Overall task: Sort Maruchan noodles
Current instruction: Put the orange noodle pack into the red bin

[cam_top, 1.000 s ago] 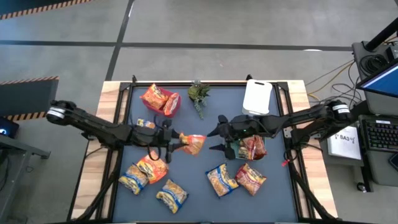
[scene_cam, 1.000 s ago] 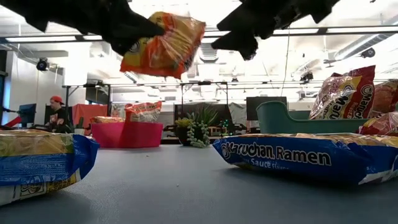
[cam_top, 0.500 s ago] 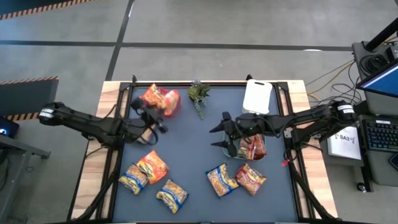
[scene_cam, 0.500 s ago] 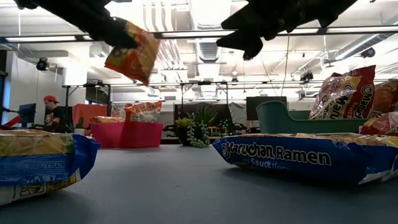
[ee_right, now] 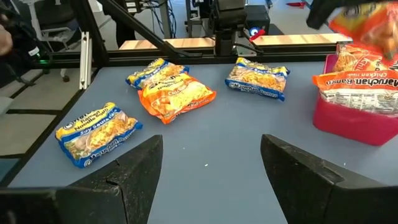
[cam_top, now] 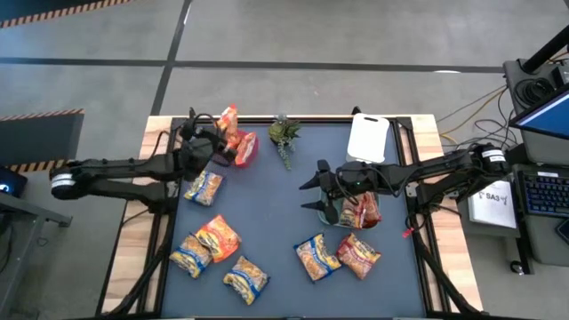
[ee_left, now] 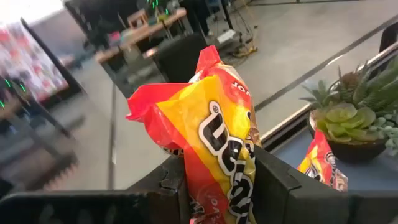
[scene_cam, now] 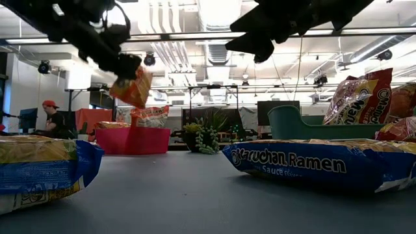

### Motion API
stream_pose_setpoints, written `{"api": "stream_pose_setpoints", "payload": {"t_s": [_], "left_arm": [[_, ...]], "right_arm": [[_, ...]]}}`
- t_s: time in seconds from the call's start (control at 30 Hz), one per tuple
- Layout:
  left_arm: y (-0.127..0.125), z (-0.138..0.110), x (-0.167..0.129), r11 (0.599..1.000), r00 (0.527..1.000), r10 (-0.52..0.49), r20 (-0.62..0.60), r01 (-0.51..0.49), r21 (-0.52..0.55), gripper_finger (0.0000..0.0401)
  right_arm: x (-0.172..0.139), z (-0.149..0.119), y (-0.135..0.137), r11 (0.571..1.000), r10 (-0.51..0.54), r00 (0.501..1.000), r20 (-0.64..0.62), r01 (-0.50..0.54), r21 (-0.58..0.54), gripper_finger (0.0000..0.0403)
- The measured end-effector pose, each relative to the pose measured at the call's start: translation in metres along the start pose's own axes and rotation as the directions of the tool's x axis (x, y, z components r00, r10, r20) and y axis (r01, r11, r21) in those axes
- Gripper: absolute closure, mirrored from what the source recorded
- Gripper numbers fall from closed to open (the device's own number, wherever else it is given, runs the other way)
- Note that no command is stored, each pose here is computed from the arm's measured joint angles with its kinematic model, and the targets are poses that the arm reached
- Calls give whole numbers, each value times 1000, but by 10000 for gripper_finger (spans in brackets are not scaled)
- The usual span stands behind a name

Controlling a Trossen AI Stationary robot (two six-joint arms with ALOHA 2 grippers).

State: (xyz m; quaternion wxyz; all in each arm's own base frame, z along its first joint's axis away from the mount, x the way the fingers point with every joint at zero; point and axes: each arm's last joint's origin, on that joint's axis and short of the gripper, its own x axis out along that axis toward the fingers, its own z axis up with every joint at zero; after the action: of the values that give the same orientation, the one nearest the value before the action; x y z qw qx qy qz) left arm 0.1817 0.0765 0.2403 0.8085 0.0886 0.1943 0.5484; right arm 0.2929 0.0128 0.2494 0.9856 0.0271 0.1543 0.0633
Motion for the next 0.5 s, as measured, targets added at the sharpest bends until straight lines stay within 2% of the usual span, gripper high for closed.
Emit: {"api": "stream_pose_setpoints", "payload": {"t_s": [0.23, 0.5], "left_arm": [[-8, -22, 20, 995, 1000, 22, 21, -20, -97, 302], [-23, -37, 33, 993, 1000, 27, 13, -25, -118, 285]], "right_arm": [[0, 0, 0, 1000, 0, 1000, 0, 0, -1, 140], [0, 0, 0, 1000, 0, 1000, -1, 0, 7, 141]]}}
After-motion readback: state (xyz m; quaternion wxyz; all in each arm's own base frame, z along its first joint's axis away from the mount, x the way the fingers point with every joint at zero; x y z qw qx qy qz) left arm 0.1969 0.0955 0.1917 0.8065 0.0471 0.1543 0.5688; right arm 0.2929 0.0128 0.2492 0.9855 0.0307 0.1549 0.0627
